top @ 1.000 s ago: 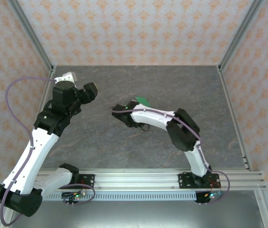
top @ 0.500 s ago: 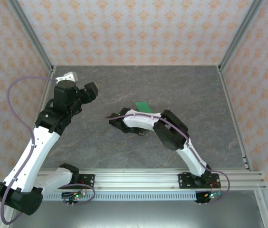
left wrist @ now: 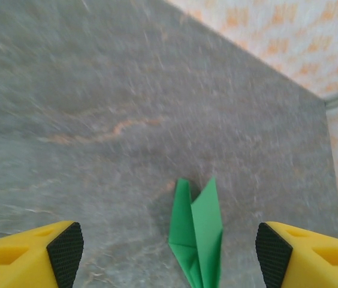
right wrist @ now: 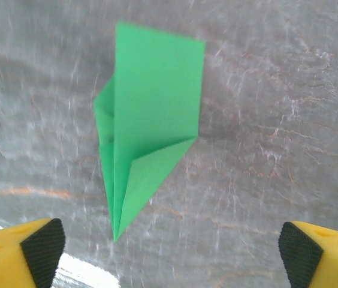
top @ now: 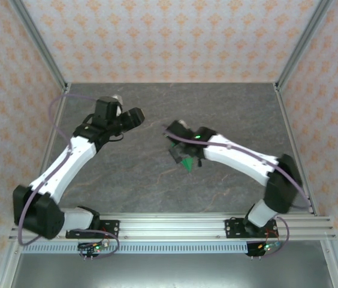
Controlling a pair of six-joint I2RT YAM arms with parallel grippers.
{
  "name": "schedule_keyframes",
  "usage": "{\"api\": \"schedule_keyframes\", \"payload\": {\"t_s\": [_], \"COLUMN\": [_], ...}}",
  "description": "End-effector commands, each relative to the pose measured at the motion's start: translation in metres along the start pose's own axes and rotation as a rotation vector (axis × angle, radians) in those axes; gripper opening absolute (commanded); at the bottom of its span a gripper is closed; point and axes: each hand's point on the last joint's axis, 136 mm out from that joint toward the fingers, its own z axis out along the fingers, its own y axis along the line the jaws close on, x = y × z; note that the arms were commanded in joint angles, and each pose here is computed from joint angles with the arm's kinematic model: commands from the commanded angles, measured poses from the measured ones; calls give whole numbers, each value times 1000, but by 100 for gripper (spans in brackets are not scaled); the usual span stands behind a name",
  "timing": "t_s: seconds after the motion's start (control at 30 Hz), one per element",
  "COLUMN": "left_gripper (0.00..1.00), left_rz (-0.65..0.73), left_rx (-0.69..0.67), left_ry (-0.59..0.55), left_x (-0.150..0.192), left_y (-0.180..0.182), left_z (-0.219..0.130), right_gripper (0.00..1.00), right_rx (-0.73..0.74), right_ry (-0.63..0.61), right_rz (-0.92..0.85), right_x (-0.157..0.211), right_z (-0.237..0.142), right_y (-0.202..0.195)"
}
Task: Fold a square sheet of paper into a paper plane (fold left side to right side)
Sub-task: Turn over the paper at the center of the table.
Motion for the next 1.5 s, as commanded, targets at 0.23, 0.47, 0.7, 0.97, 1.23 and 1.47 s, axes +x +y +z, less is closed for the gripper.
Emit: {"api": "schedule_keyframes", "payload": {"t_s": [0.23,0.47,0.7,0.97,1.23,1.47], "left_gripper": [75,72,50,15,2,0], "left_rz": [-20,-62,-104,-53,61,192], "left_rx": [155,195,283,320,460,588], "left_ry": [317,414,440,454,427,474], "left_x": [76,100,109,114,98,104], "left_y": [-52,-51,-59,-56,-54,-55], "left_z": [109,157,183,177,134,98], "right_gripper": [100,100,95,77,71,72], "right_rx": [-434,-503,-553,-646,-846,-1046], "right_ry": [-356,-339,-309,-237,-219,-240], "right_rz": [769,925,909,803,642,593], "right_x": [-23,2,5,1,-19,-43], "right_z": [14,32,35,45,56,66], "right_y": [-78,-93,-93,-77,-50,-34]}}
